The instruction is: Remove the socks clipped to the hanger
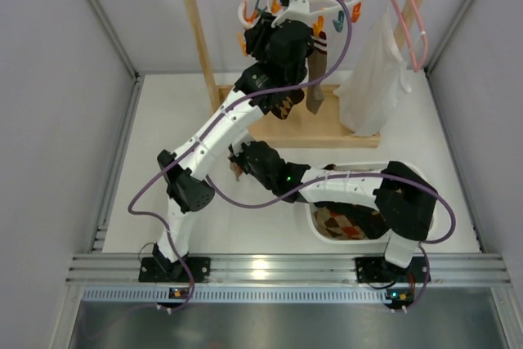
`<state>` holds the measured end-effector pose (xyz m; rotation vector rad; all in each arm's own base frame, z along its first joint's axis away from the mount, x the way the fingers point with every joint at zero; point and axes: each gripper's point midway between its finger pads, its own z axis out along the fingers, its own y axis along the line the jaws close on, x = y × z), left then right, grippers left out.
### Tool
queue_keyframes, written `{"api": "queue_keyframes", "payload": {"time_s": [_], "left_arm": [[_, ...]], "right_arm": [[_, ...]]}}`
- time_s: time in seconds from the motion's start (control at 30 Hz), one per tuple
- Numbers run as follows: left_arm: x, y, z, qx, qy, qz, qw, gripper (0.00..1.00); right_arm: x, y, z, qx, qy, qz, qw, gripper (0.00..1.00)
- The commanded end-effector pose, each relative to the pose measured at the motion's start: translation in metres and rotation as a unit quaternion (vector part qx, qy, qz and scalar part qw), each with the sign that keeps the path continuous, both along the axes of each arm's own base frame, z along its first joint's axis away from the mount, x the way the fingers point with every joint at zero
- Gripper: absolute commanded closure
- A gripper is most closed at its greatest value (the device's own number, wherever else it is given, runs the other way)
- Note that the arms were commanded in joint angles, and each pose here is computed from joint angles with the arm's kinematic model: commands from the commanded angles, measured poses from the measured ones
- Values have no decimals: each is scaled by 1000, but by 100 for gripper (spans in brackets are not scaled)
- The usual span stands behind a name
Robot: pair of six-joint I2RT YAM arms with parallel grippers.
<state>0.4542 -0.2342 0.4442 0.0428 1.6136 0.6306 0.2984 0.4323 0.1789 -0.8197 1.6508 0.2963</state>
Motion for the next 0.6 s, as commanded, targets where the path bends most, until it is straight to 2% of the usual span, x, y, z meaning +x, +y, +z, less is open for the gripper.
{"api": "queue_keyframes", "payload": {"time_s": [0.0, 0.07, 0.1, 0.17, 0.2, 0.23, 0.27, 0.33, 0.47, 0.5, 0.57], "left_arm": [[-10, 6, 25, -42, -33, -11, 999, 100], [-13, 8, 25, -45, -32, -15, 998, 98], [-13, 7, 26, -54, -35, -20, 998, 93], [-18, 10, 27, -61, -36, -27, 997, 77], [-19, 8, 27, -73, -39, -36, 996, 71], [-21, 9, 29, -80, -42, -39, 995, 67], [-25, 11, 30, -92, -45, -43, 994, 58], [-28, 11, 33, -102, -49, -52, 992, 57], [-43, 13, 44, -125, -60, -66, 988, 47], [-48, 10, 46, -129, -60, -72, 987, 37], [-55, 9, 49, -143, -65, -80, 984, 29]], "right_arm": [[-32, 5, 73, 94, -32, 39, 994, 100], [-43, -6, 71, 102, -20, 43, 994, 100], [-51, -14, 89, 122, -23, 48, 991, 100], [-63, -28, 83, 128, -3, 54, 990, 100], [-70, -39, 98, 147, -6, 57, 987, 100], [-75, -45, 91, 145, 2, 60, 988, 100], [-83, -54, 101, 164, 11, 67, 984, 100], [-90, -65, 99, 167, 21, 67, 983, 100], [-101, -92, 108, 171, 29, 63, 983, 100], [-105, -104, 113, 173, 30, 60, 983, 100], [-106, -118, 117, 175, 32, 43, 983, 100]]}}
